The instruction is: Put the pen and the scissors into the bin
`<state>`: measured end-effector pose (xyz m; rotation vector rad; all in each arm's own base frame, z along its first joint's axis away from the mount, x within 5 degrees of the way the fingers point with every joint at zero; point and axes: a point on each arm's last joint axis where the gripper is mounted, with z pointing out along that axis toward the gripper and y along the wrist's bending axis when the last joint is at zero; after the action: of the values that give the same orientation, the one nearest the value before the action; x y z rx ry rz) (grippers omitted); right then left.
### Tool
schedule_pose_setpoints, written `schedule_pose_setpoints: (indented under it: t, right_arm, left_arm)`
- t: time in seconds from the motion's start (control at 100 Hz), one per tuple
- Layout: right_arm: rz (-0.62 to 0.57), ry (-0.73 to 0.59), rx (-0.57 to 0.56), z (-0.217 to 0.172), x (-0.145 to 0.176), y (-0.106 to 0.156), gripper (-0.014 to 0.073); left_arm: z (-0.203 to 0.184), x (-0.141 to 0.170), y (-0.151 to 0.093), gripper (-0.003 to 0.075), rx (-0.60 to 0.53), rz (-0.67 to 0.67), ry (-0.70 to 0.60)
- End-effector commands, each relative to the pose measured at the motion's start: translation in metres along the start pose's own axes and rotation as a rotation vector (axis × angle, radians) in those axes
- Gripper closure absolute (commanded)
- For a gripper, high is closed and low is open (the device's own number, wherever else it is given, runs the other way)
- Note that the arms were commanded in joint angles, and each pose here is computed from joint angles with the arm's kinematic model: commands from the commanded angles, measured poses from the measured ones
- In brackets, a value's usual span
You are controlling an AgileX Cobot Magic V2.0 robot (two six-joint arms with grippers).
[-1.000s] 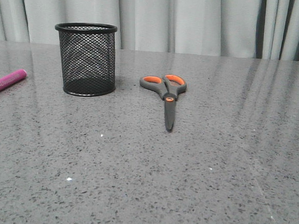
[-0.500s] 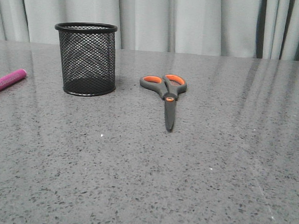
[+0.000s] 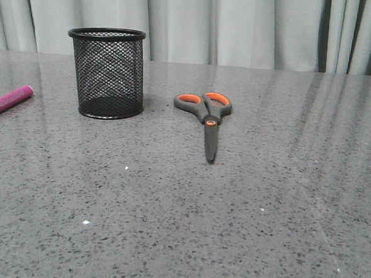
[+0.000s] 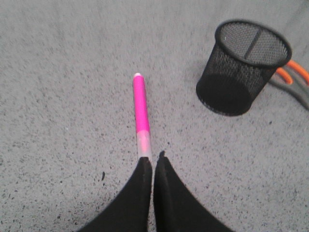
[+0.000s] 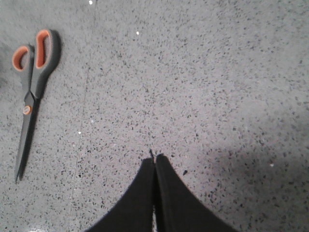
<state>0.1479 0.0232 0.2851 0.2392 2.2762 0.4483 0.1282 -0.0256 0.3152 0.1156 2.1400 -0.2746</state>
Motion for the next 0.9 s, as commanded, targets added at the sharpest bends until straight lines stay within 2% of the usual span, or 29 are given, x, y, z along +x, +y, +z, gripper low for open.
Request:
schedule_pose_setpoints:
  t: [0.0,0.09,0.16,0.23,0.3,0.39,0.45,0.61,0.89]
  right_arm:
    - [-0.034,-0.072,-0.011,-0.005,-0.018,0.005,0.0655]
    - [-0.049,-0.083,-0.014,-0.007,-0.021,0.007,0.0587]
    - [-0.061,-0.083,-0.014,-0.007,-0.021,0.007,0.0471]
    - [-0.061,-0.081,-0.014,-0.007,-0.02,0.007,0.0363]
    - [-0.061,-0.08,-0.014,-0.007,-0.02,0.007,0.0269]
    - [-0.061,-0.08,-0.014,-0.007,-0.02,0.007,0.0254]
    - [-0.061,-0.083,-0.014,-0.007,-0.021,0.007,0.0254]
    - [-0.061,-0.094,-0.013,-0.007,-0.022,0.007,0.0254]
    - [-0.061,-0.094,-0.013,-0.007,-0.022,0.007,0.0254]
  left_arm:
    - [0.003,-0.021,-0.001,0.0741,0.002,0.002,-0.034]
    - [0.014,-0.027,0.001,0.0738,0.0,0.011,-0.001]
    - [0.02,-0.032,0.002,0.0704,0.0,0.038,0.015]
    - [0.027,-0.038,0.002,0.0622,0.004,0.059,0.032]
    - [0.032,-0.042,0.003,0.0507,0.008,0.054,0.043]
    - [0.039,-0.049,0.003,0.0337,0.008,0.05,0.054]
    - [0.044,-0.054,0.004,0.0294,0.009,0.047,0.059]
    - [0.062,-0.065,0.006,0.0321,0.015,0.042,0.1]
    - [0.115,-0.071,0.014,0.0335,0.026,0.017,0.268]
